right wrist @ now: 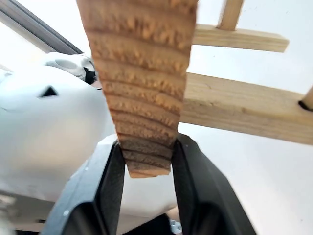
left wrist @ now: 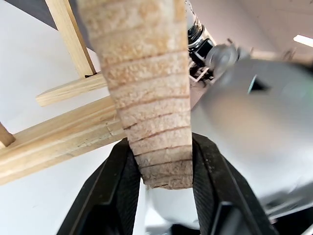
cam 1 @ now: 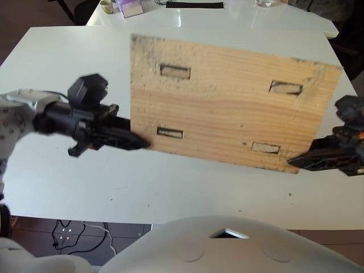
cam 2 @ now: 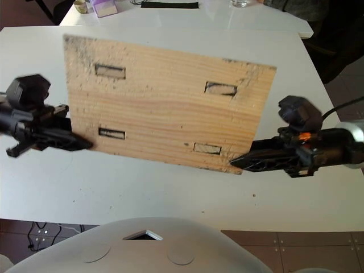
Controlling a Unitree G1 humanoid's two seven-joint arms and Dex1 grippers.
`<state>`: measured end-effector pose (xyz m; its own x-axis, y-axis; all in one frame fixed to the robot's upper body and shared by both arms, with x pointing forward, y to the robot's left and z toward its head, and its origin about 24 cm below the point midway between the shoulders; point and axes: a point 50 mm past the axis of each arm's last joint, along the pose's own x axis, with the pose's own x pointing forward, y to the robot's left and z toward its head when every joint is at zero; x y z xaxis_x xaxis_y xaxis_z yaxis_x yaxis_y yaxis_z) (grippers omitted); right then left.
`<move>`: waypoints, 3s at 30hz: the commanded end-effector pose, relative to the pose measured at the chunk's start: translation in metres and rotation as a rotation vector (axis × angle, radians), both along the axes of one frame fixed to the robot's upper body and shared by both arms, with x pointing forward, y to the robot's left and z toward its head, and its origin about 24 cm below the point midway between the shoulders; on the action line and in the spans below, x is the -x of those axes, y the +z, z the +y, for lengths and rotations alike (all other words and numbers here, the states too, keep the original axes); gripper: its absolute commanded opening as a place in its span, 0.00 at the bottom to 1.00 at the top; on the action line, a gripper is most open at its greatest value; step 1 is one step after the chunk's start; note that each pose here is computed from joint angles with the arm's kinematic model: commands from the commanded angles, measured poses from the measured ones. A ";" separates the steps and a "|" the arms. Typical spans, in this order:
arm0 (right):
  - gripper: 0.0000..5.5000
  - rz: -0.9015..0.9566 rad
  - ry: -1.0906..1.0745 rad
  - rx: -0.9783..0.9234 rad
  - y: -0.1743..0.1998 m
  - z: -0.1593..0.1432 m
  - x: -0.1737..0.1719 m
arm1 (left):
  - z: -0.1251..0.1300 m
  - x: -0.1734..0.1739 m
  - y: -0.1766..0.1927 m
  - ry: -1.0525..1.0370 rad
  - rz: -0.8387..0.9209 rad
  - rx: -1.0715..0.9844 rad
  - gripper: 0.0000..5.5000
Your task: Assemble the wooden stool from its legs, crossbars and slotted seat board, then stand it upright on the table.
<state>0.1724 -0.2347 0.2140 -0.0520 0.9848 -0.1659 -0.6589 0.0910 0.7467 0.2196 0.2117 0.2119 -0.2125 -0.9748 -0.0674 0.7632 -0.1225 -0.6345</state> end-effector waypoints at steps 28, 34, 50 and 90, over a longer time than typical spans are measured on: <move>0.40 0.177 -0.230 0.032 -0.047 0.034 -0.011 | 0.028 0.027 -0.021 0.284 0.700 -0.421 0.45; 0.56 0.140 -0.273 -0.053 -0.038 0.026 -0.021 | 0.033 0.002 -0.008 0.343 0.655 -0.323 0.64; 0.56 -0.139 -0.591 -0.108 0.030 -0.017 -0.060 | 0.064 -0.048 0.046 0.672 0.216 0.104 0.69; 0.56 -0.663 -1.451 0.614 -0.221 0.043 -0.100 | -0.015 -0.059 -0.235 1.680 -0.648 -0.648 0.69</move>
